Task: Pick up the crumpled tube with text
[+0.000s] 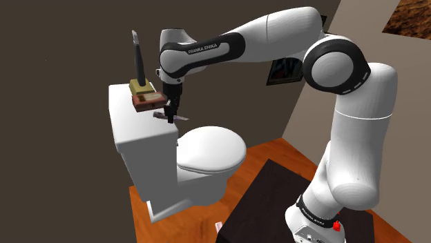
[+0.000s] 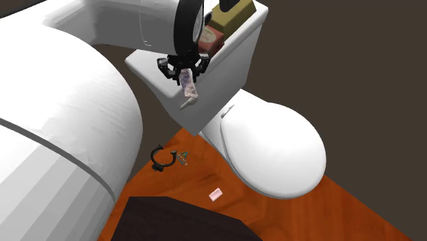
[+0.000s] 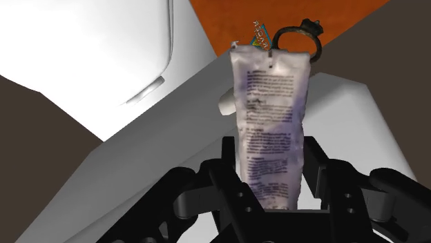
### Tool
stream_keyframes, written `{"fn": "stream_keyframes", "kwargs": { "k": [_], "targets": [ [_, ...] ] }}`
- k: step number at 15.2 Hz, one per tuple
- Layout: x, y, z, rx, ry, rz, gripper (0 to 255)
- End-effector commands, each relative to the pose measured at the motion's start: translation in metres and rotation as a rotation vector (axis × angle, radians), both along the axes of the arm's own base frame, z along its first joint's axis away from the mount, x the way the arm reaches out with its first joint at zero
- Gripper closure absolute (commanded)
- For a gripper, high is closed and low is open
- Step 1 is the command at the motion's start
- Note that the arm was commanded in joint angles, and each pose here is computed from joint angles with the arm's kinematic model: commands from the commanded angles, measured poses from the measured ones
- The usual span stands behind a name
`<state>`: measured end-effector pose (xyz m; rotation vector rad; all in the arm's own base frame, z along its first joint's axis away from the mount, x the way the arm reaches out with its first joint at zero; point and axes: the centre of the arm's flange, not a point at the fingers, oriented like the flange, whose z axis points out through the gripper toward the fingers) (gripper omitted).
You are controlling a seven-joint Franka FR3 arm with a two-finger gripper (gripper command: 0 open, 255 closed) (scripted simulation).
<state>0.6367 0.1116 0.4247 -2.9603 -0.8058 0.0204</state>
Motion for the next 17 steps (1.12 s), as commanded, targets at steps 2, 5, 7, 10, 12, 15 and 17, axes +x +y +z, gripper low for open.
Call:
{"fn": "stream_keyframes", "kwargs": {
  "k": [2,5,7,10,12,15,17],
  "targets": [
    [-0.001,0.003,0.007,0.002,0.005,0.005,255],
    [-0.001,0.003,0.023,0.002,0.005,0.005,255],
    [-0.001,0.003,0.034,0.002,0.005,0.005,255],
    [-0.001,0.003,0.050,0.002,0.005,0.005,255],
    [-0.001,0.003,0.060,0.002,0.005,0.005,255],
    [-0.001,0.003,0.076,0.002,0.005,0.005,255],
    [-0.001,0.003,0.077,0.002,0.005,0.005,255]
  ]
}}
